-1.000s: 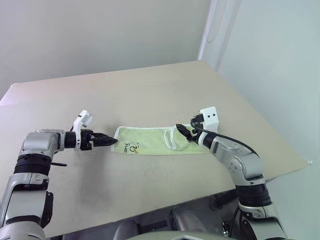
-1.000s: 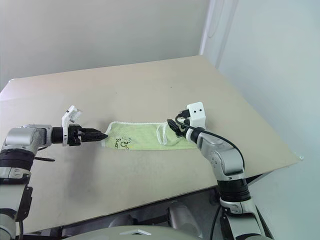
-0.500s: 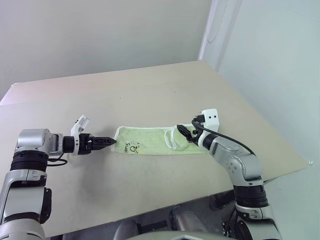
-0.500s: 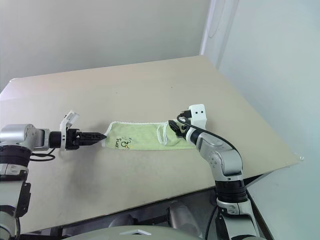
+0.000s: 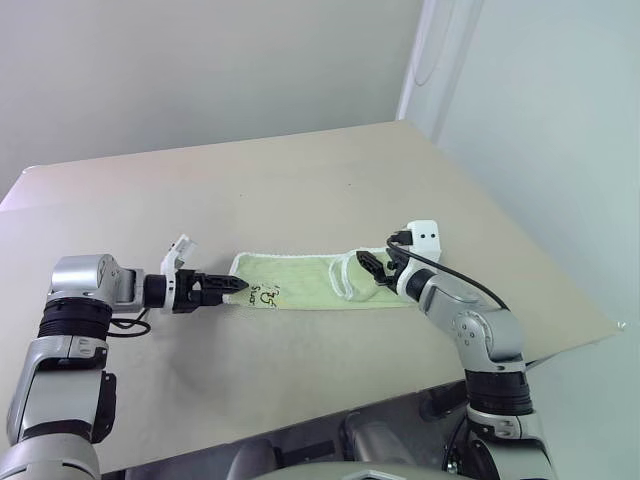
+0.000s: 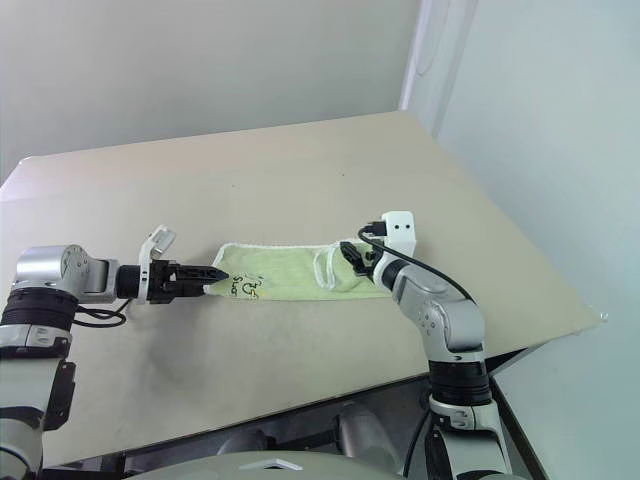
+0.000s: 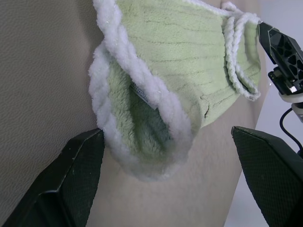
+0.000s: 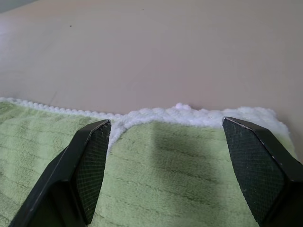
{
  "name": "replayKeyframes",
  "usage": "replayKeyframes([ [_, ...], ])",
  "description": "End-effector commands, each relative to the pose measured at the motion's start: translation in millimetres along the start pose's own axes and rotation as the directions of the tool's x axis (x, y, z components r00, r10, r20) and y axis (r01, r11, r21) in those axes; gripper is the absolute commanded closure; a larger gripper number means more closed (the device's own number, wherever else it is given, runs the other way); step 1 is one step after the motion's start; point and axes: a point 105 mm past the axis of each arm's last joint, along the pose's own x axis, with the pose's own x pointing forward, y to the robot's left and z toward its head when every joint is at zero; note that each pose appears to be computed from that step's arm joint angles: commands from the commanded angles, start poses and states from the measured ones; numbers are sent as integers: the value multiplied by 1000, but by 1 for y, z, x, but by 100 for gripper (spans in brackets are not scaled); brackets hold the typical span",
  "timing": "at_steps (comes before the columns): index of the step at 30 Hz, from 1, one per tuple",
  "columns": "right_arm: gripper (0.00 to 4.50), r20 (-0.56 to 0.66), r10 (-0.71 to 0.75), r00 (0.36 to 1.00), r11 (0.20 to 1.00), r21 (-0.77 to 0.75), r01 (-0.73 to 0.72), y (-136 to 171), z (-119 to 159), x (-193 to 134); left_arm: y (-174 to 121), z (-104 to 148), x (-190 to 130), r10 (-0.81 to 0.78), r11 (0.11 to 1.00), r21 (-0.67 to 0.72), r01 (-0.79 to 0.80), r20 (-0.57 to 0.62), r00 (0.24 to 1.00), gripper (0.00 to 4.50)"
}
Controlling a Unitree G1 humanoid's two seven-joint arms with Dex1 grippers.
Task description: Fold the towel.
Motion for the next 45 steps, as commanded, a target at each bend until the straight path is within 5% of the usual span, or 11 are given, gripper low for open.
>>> replayKeyframes([
  [1,56,51,20,998,1000,-4,-19,6,14,-2,-7,2,-1,-19,1000,13,19,4,1000,8],
  [5,56,51,4,999,1000,2,-4,3,13,-2,-10,1,7,-44,999,-2,44,4,999,8],
  [18,55,37,-3,999,1000,-22,3,3,10,-1,-17,5,4,-66,998,0,66,53,996,447],
  [34,55,-51,168,985,978,-120,-173,27,-6,-13,-1,-9,-43,115,942,325,-87,-69,991,447],
  [39,55,-16,370,929,922,-121,-369,60,1,-30,7,5,-54,184,856,496,-148,-23,983,447],
  [45,55,-74,542,837,802,-253,-541,80,-4,-61,-11,29,-49,130,639,761,-117,44,991,447],
])
